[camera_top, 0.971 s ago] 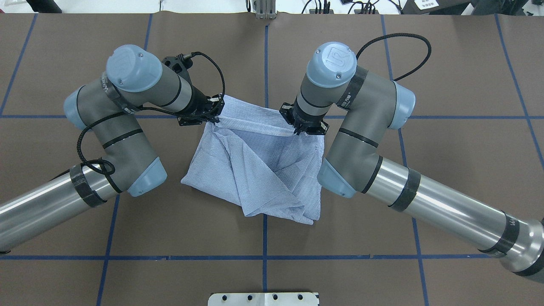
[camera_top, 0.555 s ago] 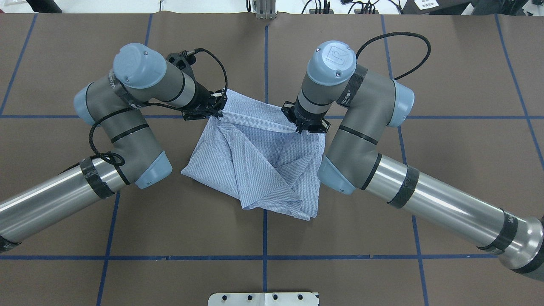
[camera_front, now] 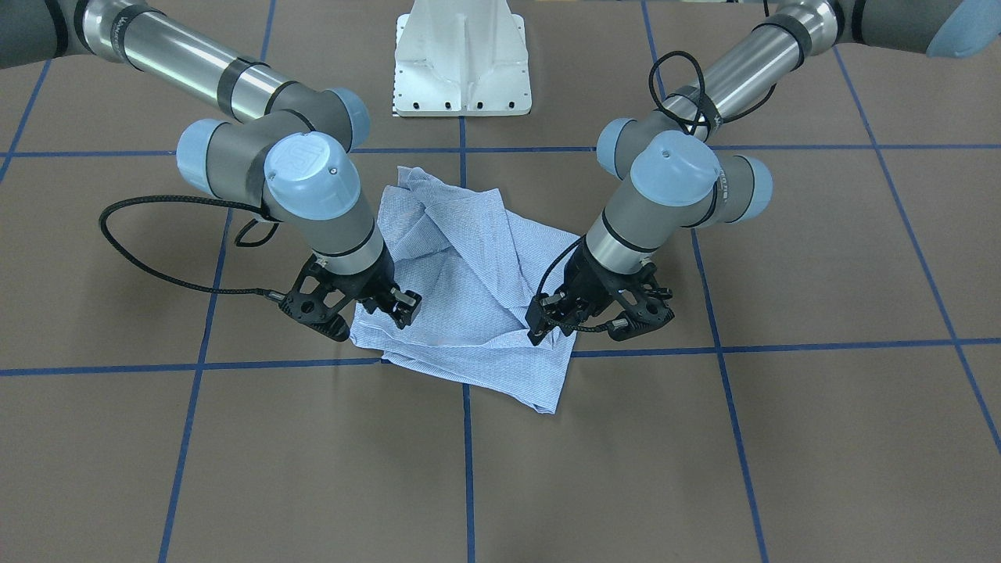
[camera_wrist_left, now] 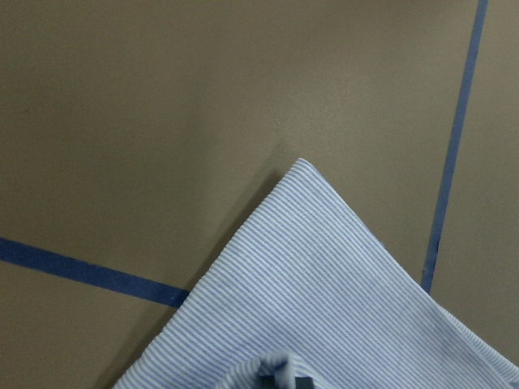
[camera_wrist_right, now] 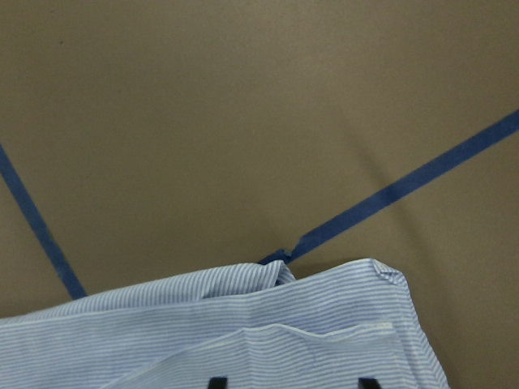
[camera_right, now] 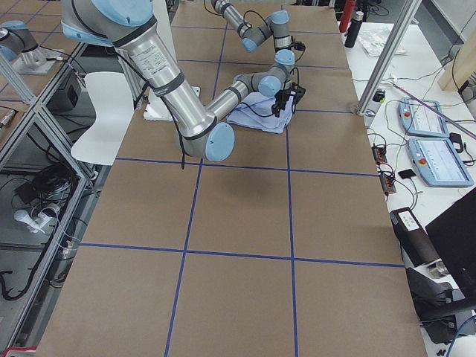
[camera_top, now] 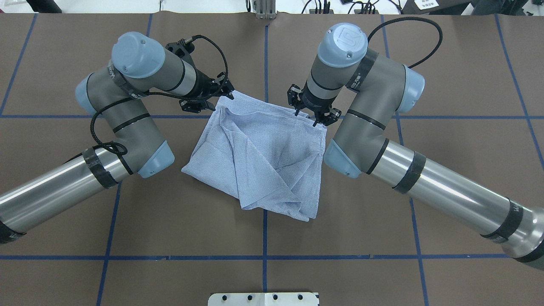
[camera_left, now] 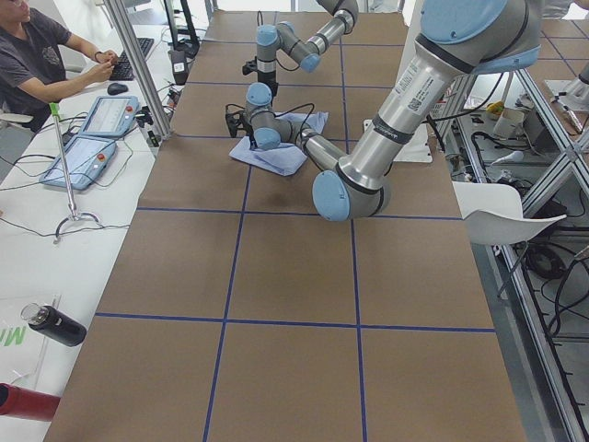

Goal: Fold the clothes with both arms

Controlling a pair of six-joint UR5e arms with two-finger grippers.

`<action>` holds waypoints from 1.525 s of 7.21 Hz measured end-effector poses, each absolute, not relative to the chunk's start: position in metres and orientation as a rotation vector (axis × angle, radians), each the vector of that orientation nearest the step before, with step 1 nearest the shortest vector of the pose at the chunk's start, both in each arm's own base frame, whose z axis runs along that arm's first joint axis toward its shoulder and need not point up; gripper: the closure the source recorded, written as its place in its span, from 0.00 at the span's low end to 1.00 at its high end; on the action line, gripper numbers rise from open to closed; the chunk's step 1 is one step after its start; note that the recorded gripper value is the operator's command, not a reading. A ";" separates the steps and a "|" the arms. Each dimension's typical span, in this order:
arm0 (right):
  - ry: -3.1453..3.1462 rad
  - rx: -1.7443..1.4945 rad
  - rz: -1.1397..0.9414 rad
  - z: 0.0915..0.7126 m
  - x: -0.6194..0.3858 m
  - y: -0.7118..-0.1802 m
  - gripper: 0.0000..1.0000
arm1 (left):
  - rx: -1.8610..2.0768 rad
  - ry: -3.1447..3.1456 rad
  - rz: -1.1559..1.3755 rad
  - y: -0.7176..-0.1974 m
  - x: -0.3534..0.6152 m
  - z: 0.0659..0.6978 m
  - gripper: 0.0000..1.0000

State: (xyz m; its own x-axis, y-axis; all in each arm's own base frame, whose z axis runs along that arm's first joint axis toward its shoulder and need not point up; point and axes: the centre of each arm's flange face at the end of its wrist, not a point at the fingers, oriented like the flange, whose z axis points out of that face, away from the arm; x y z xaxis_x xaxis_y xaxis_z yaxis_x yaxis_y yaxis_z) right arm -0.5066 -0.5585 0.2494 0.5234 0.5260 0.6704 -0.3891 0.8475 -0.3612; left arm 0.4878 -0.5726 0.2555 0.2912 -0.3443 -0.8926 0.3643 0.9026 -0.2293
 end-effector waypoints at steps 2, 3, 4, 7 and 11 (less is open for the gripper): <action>-0.871 -0.180 0.551 0.245 -0.500 -0.564 0.00 | 0.022 1.213 -0.464 -0.564 0.476 0.244 0.22; -0.882 -0.178 0.545 0.239 -0.499 -0.562 0.00 | 0.023 1.243 -0.440 -0.542 0.469 0.236 0.67; -0.893 -0.175 0.538 0.233 -0.498 -0.560 0.00 | 0.009 1.269 -0.403 -0.509 0.468 0.229 0.99; -0.914 -0.171 0.525 0.223 -0.493 -0.554 0.00 | -0.067 1.241 -0.325 -0.433 0.494 0.225 1.00; -0.932 -0.163 0.516 0.215 -0.488 -0.549 0.00 | -0.134 1.179 -0.276 -0.390 0.526 0.256 0.37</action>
